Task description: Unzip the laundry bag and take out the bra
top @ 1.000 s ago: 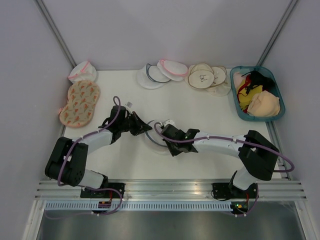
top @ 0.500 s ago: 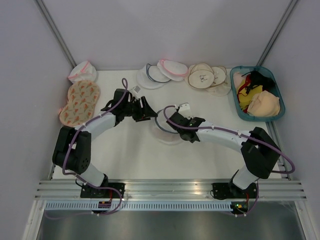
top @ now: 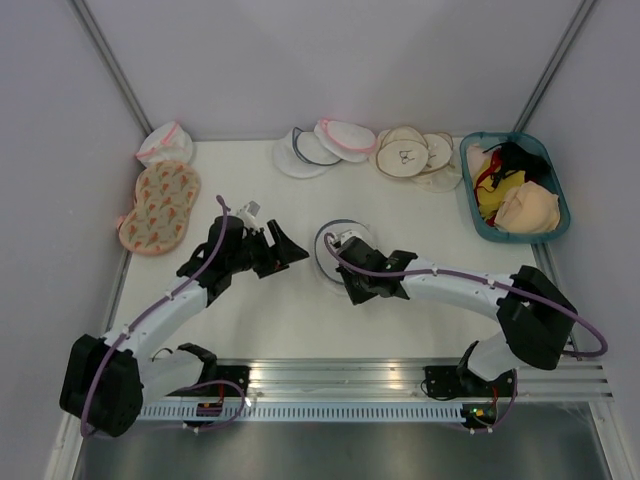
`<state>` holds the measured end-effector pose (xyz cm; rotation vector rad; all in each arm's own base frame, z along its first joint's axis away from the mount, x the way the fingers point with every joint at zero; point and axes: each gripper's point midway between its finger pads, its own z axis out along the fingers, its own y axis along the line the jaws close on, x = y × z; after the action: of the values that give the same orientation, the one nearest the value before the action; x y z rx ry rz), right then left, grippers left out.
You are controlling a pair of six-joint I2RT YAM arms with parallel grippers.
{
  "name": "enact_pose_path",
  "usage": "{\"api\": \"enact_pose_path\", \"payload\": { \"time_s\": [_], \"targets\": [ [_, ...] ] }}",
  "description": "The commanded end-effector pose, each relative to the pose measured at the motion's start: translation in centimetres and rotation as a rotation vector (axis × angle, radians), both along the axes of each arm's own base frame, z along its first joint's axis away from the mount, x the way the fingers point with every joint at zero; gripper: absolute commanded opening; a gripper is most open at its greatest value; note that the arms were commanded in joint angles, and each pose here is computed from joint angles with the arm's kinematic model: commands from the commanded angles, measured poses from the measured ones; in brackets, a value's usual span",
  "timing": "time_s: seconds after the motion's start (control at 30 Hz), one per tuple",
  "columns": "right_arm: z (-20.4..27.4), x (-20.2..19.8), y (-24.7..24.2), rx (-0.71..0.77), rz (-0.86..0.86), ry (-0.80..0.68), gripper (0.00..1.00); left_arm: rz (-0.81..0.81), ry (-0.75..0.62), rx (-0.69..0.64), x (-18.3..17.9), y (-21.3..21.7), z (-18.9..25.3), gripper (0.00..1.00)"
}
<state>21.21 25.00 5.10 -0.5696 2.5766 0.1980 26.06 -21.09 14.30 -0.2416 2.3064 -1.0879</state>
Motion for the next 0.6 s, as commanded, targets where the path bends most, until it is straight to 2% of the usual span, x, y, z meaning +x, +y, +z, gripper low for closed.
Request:
{"api": "enact_pose_path", "payload": {
  "time_s": [0.0,0.07,0.13,0.3,0.4,0.57],
  "targets": [
    [6.1,-3.5,8.6,0.454,0.314,0.064,0.01,0.045,0.048,-0.135,-1.4,-0.9,0.9,0.85],
    [8.0,-4.2,10.0,0.542,0.371,0.068,0.0,0.037,0.041,-0.175,-1.7,-1.8,1.5,0.85],
    [8.4,-3.9,10.5,0.554,0.379,0.062,0.0,0.023,0.029,-0.201,-1.6,-2.4,1.9,0.86],
    [7.1,-3.7,10.9,0.533,0.371,0.086,0.01,-0.046,0.076,-0.248,-1.7,-5.3,1.4,0.86],
    [6.6,-3.8,11.0,0.532,0.365,0.094,0.0,-0.073,0.052,-0.285,-1.4,-7.1,2.1,0.86],
    [6.3,-3.8,10.5,0.513,0.359,0.089,0.0,-0.173,0.041,-0.26,-1.2,-10.2,1.4,0.84]
  ]
}}
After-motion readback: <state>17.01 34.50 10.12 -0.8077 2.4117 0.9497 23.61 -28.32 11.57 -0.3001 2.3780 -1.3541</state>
